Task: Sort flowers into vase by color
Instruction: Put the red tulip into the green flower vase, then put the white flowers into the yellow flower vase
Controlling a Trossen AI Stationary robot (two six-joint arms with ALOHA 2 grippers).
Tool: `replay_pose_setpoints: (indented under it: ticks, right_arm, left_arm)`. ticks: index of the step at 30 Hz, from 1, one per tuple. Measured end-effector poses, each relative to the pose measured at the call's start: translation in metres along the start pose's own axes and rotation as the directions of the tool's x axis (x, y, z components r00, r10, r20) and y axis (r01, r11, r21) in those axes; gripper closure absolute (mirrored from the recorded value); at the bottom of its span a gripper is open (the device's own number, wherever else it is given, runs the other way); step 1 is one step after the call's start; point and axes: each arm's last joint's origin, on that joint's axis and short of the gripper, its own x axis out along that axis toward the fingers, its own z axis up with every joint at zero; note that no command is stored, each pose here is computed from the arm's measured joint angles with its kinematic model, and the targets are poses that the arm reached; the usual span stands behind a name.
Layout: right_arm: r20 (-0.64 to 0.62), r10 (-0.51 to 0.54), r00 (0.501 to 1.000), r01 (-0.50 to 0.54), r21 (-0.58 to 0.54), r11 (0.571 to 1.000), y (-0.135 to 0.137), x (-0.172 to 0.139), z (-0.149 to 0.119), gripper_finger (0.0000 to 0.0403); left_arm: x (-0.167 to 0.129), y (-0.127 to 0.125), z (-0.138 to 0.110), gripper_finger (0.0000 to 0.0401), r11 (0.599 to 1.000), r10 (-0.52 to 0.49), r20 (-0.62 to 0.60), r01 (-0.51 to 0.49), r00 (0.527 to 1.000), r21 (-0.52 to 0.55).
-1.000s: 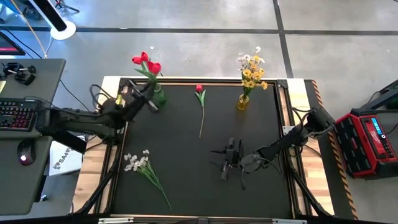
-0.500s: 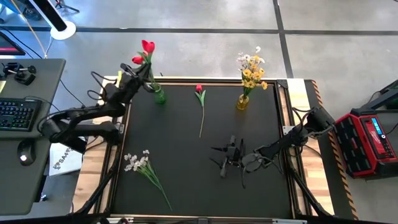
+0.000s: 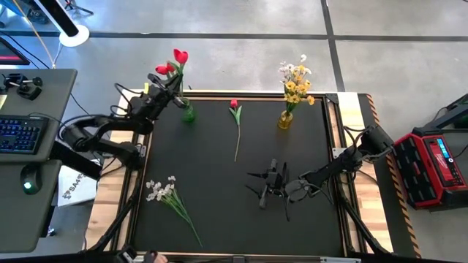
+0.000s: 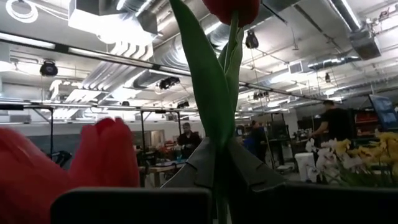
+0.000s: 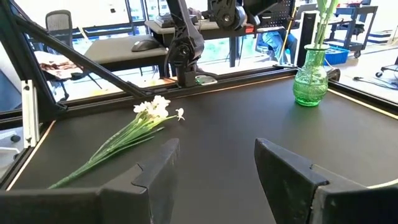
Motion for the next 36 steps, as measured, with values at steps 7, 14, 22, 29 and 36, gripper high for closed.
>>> replay_pose_setpoints:
  ticks: [7,14,22,29,36]
  right_arm:
    - [-0.001,0.002,1.0,-0.002,0.0,1.0,0.0,0.0,0.0,0.0206]
    - [-0.001,0.002,1.0,-0.002,0.0,1.0,0.0,0.0,0.0,0.0206]
    - [-0.002,0.003,1.0,-0.003,-0.002,1.0,0.0,0.0,0.0,0.0206]
    - [-0.017,0.007,1.0,-0.007,-0.02,1.0,0.0,0.0,-0.002,0.0206]
    - [-0.036,0.0,0.999,-0.002,-0.045,0.999,-0.001,0.0,-0.004,0.0206]
  left_arm:
    - [-0.001,0.0,-0.006,0.039,0.999,0.034,-0.035,-0.033,0.999,0.017]
    - [-0.002,0.003,-0.012,0.0329,0.999,0.047,-0.092,-0.045,0.995,0.018]
    - [-0.003,0.004,-0.002,0.0255,0.998,0.068,-0.109,-0.067,0.992,0.014]
    - [-0.011,0.005,0.025,0.0247,0.993,0.108,-0.163,-0.101,0.981,0.054]
    - [-0.013,-0.012,0.062,0.0247,1.0,0.018,-0.197,-0.014,0.98,0.019]
